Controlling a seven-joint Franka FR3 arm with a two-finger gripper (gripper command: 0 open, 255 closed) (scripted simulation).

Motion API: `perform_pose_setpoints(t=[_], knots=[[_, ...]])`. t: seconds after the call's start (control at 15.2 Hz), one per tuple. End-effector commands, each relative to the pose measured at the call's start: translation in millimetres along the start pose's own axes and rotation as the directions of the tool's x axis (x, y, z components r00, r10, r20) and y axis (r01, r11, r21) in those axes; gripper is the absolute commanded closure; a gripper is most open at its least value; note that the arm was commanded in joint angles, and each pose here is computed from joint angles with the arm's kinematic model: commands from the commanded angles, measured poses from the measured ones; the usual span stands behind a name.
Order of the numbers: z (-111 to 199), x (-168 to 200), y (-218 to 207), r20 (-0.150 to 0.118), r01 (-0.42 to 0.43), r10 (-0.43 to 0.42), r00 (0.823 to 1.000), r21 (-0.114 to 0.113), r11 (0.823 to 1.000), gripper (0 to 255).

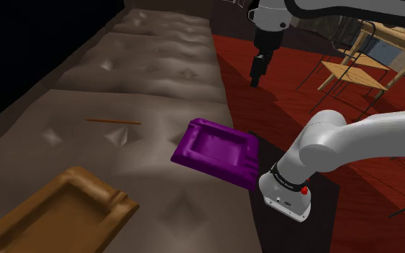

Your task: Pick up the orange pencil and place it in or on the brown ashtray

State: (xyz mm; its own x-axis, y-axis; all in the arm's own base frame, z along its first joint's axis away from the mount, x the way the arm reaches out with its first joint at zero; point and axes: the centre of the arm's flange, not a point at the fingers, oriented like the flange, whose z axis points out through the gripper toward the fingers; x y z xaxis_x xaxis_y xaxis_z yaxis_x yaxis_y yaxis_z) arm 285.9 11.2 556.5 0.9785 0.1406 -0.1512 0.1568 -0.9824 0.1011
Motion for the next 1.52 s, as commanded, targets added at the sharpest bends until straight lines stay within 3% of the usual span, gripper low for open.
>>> perform_pose_setpoints(t=[0.0, 0.73, 1.45], knots=[[0.0, 0.0, 0.0, 0.000, 0.000, 0.000, 1.000, 0.000, 1.000, 0], [17.5, 112.8, -85.0, -0.048, 0.158, -0.161, 0.986, -0.059, 0.986, 0], [34.4, 211.5, -186.1, -0.086, 0.308, -0.320, 0.944, -0.125, 0.943, 0]])
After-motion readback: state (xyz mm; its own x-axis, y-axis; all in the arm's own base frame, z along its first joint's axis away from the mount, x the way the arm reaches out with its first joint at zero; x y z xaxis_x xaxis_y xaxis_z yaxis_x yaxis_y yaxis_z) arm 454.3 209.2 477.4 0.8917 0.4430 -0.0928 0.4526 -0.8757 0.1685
